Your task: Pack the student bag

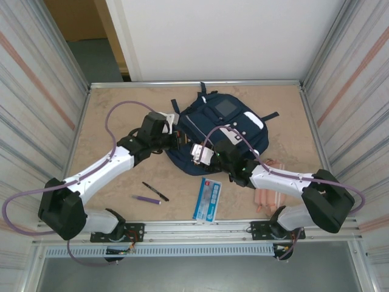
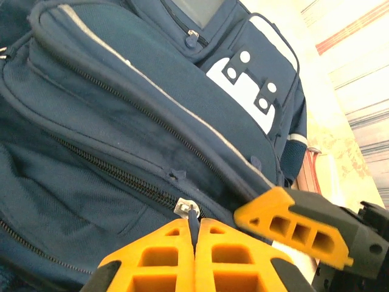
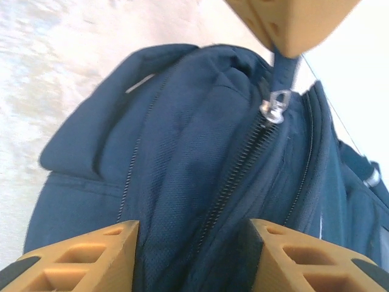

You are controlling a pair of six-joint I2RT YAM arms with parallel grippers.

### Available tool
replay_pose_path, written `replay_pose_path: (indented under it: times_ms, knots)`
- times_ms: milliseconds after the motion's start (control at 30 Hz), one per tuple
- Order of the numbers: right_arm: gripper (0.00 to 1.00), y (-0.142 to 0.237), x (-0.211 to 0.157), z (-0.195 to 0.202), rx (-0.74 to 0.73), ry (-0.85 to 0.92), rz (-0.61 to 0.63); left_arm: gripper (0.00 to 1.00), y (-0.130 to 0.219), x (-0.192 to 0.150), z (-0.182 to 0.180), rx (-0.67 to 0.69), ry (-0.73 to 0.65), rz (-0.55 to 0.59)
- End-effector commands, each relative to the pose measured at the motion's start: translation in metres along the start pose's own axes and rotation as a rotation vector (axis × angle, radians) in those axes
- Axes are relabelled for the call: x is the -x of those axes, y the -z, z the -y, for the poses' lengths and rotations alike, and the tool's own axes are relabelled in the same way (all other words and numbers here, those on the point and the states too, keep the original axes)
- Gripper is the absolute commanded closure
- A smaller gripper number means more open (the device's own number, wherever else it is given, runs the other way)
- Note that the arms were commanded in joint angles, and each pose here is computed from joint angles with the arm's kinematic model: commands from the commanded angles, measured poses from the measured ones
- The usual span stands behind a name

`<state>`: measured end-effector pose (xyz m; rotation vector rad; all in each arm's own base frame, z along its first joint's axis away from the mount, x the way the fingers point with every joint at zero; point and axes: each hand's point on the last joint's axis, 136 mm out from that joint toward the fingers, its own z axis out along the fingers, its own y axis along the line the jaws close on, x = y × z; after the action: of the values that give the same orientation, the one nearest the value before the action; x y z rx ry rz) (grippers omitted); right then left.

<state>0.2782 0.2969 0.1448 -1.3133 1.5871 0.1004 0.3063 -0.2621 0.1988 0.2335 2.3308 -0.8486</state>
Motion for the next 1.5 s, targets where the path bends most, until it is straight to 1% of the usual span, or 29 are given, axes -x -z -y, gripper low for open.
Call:
replay_pose_path:
  times_ms: [0, 100, 133, 167, 233, 300, 400, 467, 500, 567, 633, 667, 700, 767, 867, 933, 1033, 1067, 1133, 1200, 1300, 1367, 1433, 1467]
  knots:
    - [0.53, 0.001, -0.006, 0.040, -0.184, -0.102, -0.031, 1.00, 0.005, 0.009, 0.026, -0.099, 0.001, 0.035]
    - [0.54, -0.001, -0.002, 0.044, -0.188, -0.116, -0.036, 1.00, 0.003, 0.008, 0.025, -0.097, 0.018, 0.036]
    - [0.56, -0.002, -0.002, 0.044, -0.189, -0.108, -0.041, 1.00, 0.003, 0.008, 0.025, -0.100, 0.023, 0.040]
    - [0.61, -0.003, -0.001, 0.043, -0.187, -0.105, -0.037, 1.00, 0.002, 0.009, 0.026, -0.104, 0.026, 0.040]
    - [0.77, -0.008, -0.002, 0.039, -0.170, -0.090, -0.027, 1.00, 0.002, 0.009, 0.027, -0.106, 0.009, 0.035]
    - [0.89, -0.014, 0.000, 0.035, -0.150, -0.057, -0.019, 1.00, 0.006, 0.011, 0.024, -0.078, -0.008, 0.041]
    - [0.96, -0.022, 0.005, 0.025, -0.077, 0.039, 0.022, 1.00, 0.016, 0.017, 0.003, 0.013, -0.004, 0.097]
    - [1.00, -0.026, 0.010, 0.026, -0.046, 0.064, 0.065, 1.00, 0.022, 0.017, -0.016, 0.053, 0.039, 0.124]
    - [1.00, -0.028, 0.012, 0.026, -0.023, 0.079, 0.089, 1.00, 0.024, 0.016, -0.025, 0.065, 0.058, 0.126]
    - [1.00, -0.033, 0.020, 0.024, 0.046, 0.123, 0.136, 1.00, 0.030, 0.010, -0.041, 0.146, 0.046, 0.115]
    - [1.00, -0.033, 0.032, 0.009, 0.201, 0.176, 0.194, 1.00, 0.034, 0.001, -0.051, 0.226, 0.021, 0.091]
    - [1.00, -0.032, 0.040, 0.002, 0.274, 0.196, 0.223, 1.00, 0.035, -0.004, -0.053, 0.235, 0.020, 0.082]
    - [1.00, -0.032, 0.050, -0.001, 0.315, 0.214, 0.243, 1.00, 0.035, -0.008, -0.054, 0.227, 0.039, 0.074]
    - [1.00, -0.037, 0.063, 0.004, 0.327, 0.235, 0.252, 1.00, 0.034, -0.014, -0.047, 0.180, 0.064, 0.064]
    - [0.99, -0.036, 0.062, 0.007, 0.356, 0.256, 0.223, 1.00, 0.030, -0.018, -0.041, 0.136, 0.106, 0.059]
    - [0.95, -0.036, 0.049, 0.011, 0.337, 0.254, 0.180, 1.00, 0.023, -0.021, -0.038, 0.113, 0.111, 0.048]
    - [0.91, -0.032, 0.015, 0.020, 0.274, 0.285, 0.102, 1.00, 0.012, -0.023, -0.030, 0.066, 0.107, 0.022]
    - [0.89, -0.029, 0.000, 0.024, 0.256, 0.291, 0.056, 1.00, 0.009, -0.022, -0.025, 0.041, 0.112, 0.019]
    - [0.89, -0.023, -0.022, 0.042, 0.179, 0.269, -0.029, 1.00, 0.003, -0.019, -0.015, 0.001, 0.097, 0.015]
    - [0.89, -0.015, -0.042, 0.060, 0.106, 0.233, -0.078, 1.00, -0.004, -0.018, -0.005, -0.017, 0.051, -0.003]
    - [0.89, -0.002, -0.054, 0.080, 0.037, 0.166, -0.077, 1.00, -0.013, -0.016, 0.008, -0.046, 0.005, -0.041]
    - [0.91, 0.007, -0.055, 0.084, 0.037, 0.157, -0.076, 1.00, -0.020, -0.017, 0.013, -0.071, -0.008, -0.062]
    - [0.94, 0.014, -0.055, 0.082, 0.045, 0.175, -0.078, 1.00, -0.027, -0.019, 0.008, -0.056, -0.045, -0.068]
    - [0.94, 0.016, -0.056, 0.079, 0.055, 0.188, -0.075, 1.00, -0.029, -0.020, -0.002, -0.017, -0.068, -0.067]
